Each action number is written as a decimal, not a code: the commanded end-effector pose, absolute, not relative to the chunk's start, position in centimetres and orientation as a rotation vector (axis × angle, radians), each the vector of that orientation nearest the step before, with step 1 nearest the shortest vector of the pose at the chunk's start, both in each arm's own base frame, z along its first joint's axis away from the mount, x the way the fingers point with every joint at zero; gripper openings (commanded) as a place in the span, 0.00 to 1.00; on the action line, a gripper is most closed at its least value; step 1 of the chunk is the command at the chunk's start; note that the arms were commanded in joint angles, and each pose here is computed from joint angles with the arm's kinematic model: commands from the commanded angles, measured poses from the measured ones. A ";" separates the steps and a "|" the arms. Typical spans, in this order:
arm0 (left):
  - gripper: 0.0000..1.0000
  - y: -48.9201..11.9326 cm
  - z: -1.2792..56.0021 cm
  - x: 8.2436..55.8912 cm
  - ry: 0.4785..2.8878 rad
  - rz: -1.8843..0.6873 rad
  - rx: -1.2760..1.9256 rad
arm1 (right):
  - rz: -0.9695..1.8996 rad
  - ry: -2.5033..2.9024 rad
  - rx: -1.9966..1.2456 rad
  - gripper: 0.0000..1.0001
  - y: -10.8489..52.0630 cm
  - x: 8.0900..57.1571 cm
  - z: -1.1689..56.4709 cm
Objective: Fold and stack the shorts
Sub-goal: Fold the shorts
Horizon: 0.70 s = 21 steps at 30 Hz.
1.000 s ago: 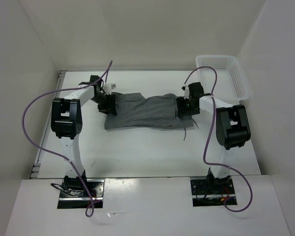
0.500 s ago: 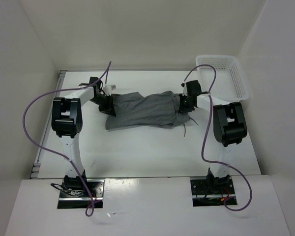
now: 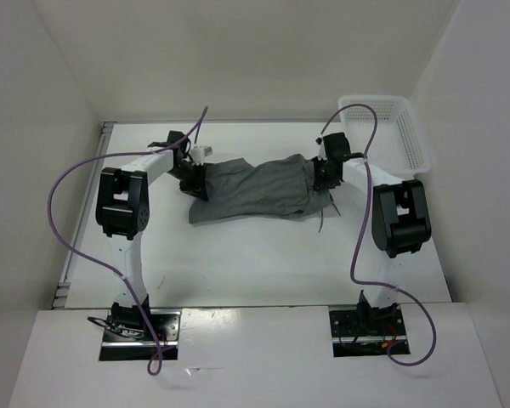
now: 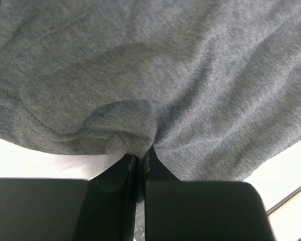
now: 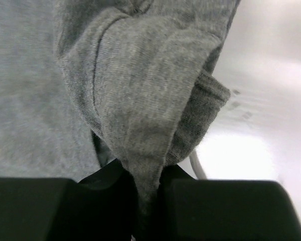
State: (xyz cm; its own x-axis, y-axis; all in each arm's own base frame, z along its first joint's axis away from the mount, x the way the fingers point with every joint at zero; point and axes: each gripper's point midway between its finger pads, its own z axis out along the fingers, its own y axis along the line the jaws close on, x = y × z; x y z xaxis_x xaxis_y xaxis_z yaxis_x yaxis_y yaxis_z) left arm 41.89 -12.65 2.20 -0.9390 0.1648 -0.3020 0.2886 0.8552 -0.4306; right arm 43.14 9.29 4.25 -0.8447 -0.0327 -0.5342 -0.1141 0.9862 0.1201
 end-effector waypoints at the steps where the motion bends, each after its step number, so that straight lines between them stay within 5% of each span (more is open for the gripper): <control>1: 0.00 -15.0 3.4 42.9 2.723 -0.711 0.433 | 0.155 2.412 -0.102 0.00 8.8 44.5 12.1; 12: 0.00 -24.9 6.3 43.9 2.540 -0.816 0.717 | -0.020 2.414 -0.096 0.00 5.9 42.1 18.2; 21: 0.00 -27.4 6.4 42.9 2.514 -0.803 0.792 | -0.117 2.329 -0.286 0.00 14.7 45.0 20.0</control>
